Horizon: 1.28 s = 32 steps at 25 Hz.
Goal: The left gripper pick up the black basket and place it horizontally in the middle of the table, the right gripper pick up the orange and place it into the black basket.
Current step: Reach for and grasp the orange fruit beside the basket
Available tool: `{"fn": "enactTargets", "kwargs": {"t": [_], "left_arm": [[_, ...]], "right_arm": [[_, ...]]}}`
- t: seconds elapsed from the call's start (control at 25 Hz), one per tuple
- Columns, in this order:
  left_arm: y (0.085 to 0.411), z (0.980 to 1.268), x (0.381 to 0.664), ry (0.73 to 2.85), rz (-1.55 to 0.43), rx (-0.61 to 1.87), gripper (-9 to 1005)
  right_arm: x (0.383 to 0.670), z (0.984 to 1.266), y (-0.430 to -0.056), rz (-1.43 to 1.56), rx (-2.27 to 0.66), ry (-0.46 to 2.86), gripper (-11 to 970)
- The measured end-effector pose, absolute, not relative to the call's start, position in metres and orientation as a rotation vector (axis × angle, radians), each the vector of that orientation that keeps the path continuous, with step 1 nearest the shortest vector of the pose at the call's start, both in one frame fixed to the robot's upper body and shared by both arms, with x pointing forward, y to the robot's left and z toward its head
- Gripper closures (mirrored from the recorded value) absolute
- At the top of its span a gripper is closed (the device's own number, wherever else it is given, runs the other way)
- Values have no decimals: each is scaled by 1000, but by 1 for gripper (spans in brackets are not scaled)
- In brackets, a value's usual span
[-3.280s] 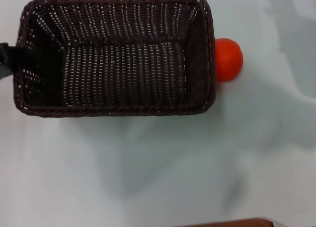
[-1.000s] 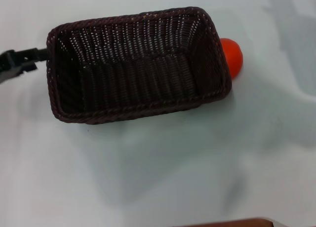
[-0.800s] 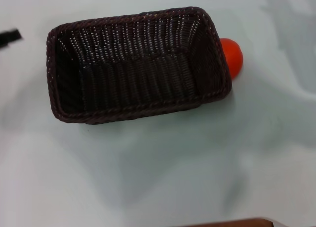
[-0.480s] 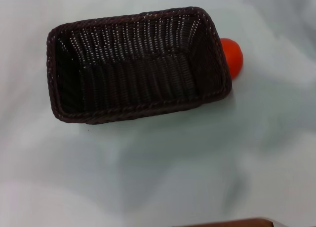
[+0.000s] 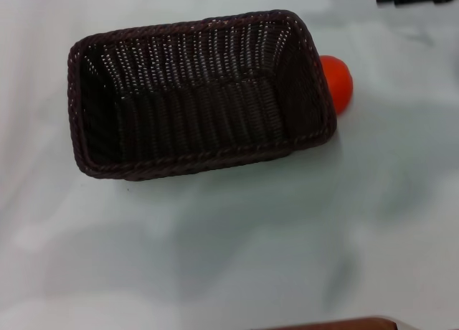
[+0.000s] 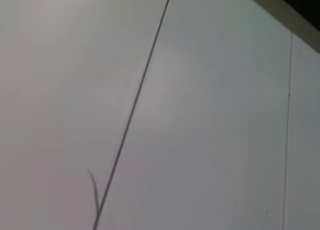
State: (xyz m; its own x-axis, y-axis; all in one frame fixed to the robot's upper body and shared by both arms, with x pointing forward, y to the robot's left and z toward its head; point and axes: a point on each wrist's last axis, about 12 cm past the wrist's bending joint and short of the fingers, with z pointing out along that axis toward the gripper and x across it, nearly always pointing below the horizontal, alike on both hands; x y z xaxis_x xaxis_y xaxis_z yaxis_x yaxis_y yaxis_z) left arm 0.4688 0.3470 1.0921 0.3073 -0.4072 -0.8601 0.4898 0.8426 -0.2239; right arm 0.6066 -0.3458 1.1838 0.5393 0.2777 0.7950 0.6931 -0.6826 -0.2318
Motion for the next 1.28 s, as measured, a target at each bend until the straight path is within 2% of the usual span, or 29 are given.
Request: {"fn": "enactTargets", "kwargs": {"t": [0.08, 0.28, 0.68, 1.28], "left_arm": [[346, 1092, 469, 1108, -597, 84, 350], [342, 1090, 472, 1110, -620, 75, 322], [339, 1085, 472, 1118, -654, 39, 166], [336, 1085, 473, 1122, -694, 33, 165]], "right_arm": [[609, 1191, -343, -883, -2387, -908, 249], [615, 1195, -333, -730, -2499, -1030, 255], [626, 1180, -293, -578, -2496, -1210, 266], [631, 1141, -251, -550, -2468, -1275, 284]]}}
